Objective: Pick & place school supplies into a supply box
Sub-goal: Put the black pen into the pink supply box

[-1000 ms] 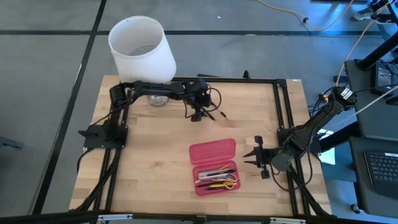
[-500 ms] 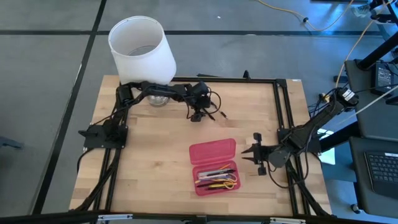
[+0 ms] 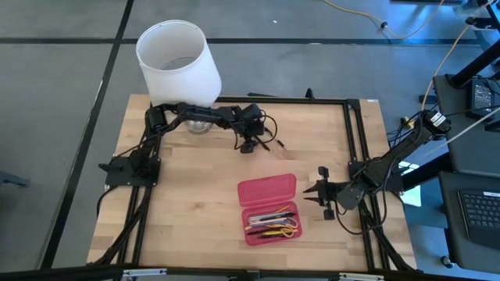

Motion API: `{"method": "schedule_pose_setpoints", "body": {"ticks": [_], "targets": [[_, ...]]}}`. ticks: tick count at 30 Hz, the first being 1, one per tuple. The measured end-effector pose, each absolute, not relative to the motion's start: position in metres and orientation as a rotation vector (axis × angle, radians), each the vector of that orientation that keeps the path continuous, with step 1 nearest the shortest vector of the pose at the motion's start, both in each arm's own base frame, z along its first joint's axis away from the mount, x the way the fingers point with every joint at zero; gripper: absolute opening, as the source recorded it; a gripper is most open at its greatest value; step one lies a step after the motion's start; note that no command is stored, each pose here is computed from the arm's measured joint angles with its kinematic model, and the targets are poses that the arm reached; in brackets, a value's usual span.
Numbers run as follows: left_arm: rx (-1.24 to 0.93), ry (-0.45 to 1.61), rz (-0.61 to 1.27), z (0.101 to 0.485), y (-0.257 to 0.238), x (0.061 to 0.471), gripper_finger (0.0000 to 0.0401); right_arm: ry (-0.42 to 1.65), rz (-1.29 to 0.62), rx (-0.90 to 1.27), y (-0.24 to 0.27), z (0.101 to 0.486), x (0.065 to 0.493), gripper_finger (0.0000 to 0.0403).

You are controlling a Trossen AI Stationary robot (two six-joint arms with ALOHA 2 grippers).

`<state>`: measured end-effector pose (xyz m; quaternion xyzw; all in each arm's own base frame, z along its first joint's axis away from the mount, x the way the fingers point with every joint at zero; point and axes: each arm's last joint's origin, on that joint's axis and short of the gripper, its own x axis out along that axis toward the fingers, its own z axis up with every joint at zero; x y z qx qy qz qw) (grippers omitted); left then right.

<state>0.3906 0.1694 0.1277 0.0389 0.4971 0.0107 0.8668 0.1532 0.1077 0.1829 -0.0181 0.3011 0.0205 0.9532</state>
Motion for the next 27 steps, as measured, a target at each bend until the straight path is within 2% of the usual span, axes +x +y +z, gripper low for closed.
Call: {"method": "schedule_pose_setpoints", "body": {"ticks": [8, 27], "targets": [[0.066, 1.055, 0.045, 0.127, 0.164, 0.392, 0.0256, 0.624, 0.060, -0.006, 0.108, 0.183, 0.153, 0.0104], [-0.175, 1.069, 0.200, 0.126, 0.152, 0.395, 0.0258, 0.632, 0.049, 0.016, 0.108, 0.182, 0.153, 0.0104]]}}
